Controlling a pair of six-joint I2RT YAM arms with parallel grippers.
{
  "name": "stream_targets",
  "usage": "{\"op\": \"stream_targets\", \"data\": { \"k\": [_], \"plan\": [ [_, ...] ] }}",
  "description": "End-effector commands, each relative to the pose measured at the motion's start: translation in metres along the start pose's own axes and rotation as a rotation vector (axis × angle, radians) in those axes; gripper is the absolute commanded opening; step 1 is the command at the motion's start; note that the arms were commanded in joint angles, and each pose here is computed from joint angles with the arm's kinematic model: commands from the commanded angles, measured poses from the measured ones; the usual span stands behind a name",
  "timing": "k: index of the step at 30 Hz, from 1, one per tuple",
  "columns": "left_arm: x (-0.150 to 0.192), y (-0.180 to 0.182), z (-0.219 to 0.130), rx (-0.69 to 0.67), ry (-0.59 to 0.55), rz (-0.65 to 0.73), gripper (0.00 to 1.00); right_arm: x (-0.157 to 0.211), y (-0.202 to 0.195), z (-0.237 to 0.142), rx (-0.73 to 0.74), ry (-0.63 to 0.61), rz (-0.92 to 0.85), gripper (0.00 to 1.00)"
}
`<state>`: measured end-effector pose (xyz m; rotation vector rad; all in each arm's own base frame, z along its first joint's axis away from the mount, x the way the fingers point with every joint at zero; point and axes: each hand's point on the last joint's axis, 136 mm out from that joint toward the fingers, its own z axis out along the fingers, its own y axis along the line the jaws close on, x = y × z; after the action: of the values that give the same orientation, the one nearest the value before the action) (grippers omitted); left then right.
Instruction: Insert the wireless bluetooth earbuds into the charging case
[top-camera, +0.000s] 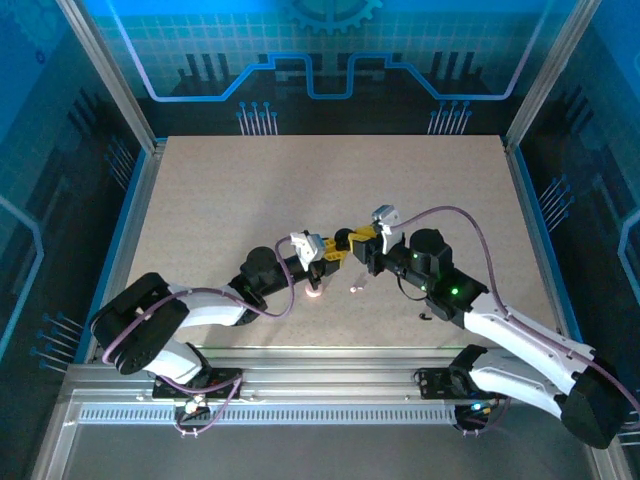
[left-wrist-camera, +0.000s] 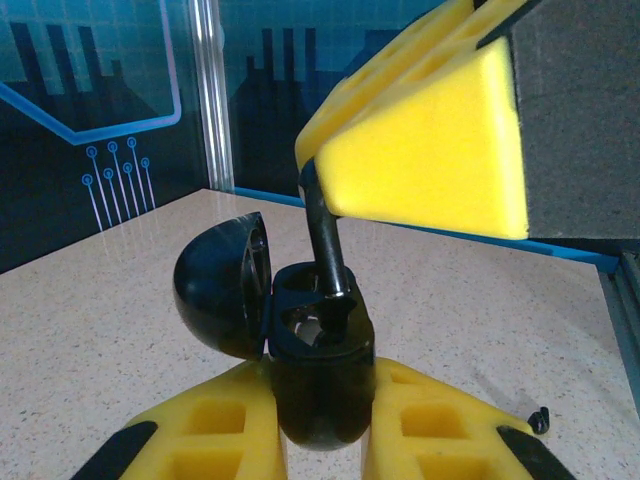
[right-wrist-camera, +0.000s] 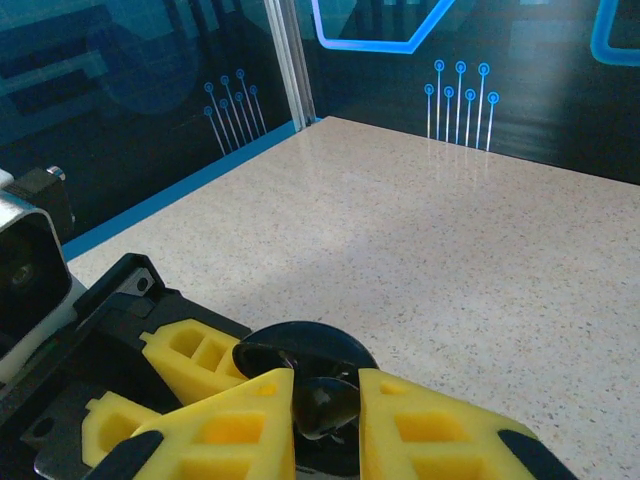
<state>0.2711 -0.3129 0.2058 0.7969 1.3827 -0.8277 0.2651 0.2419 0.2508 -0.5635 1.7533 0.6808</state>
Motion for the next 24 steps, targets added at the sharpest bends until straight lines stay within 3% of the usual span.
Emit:
{"op": "stream_targets", "data": {
  "k": [1,24],
  "plan": [
    [-0.0238,-0.0013,0.0062,0.007,-0.079,0.009,0.10,-0.0068,0.0046,-0.0045,-0.003,-0.008,-0.027,0.20],
    [-0.0288,-0.0034,0.0090,0.024,-0.082,0.002,0.10,0.0029,0.0092,0.0019,-0.034,0.040,-0.048,0.20]
  ]
}}
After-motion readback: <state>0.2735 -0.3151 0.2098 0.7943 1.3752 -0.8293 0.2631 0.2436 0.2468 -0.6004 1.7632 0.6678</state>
